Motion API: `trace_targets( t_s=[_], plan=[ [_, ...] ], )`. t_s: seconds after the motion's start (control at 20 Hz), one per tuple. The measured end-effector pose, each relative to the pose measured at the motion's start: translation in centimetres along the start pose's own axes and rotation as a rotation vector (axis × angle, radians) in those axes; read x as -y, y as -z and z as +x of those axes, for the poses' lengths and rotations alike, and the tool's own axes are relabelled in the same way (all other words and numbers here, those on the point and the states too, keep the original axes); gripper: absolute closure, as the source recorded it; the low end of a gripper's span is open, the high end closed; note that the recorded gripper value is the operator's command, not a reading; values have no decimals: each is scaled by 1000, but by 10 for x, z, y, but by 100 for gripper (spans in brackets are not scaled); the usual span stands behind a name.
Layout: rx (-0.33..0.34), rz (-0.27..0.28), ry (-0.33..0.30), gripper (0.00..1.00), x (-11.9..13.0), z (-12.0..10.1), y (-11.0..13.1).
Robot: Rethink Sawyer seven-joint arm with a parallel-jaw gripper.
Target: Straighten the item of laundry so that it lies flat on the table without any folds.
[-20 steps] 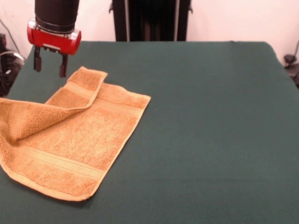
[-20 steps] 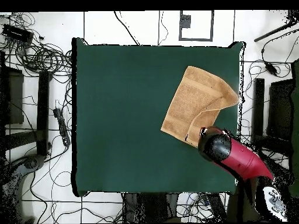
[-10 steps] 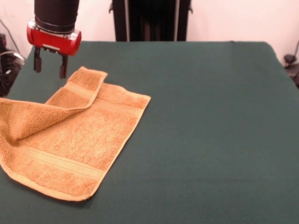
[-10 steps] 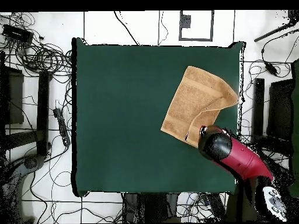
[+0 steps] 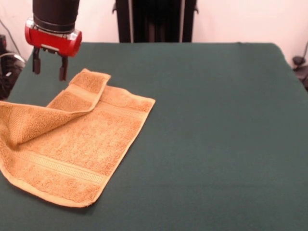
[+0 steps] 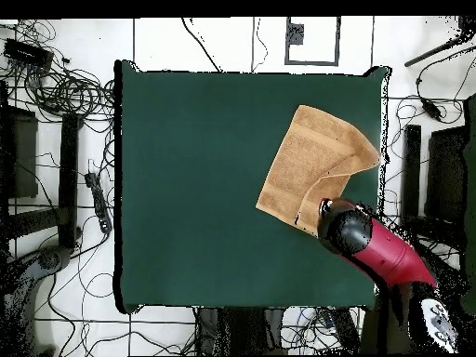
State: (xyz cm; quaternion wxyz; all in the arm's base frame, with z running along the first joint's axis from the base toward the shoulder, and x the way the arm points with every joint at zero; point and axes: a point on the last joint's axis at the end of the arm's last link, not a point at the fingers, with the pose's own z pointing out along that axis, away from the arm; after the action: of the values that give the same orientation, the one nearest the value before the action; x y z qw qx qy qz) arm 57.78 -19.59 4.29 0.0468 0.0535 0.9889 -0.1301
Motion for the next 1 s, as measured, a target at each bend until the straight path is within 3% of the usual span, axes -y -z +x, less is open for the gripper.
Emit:
trace_targets(
  t_s=[0.6,1.0],
  plan=[
    [27,-4,-48,0,4,-14,13],
    [37,-17,-66,0,-9,-22,18]
  ],
)
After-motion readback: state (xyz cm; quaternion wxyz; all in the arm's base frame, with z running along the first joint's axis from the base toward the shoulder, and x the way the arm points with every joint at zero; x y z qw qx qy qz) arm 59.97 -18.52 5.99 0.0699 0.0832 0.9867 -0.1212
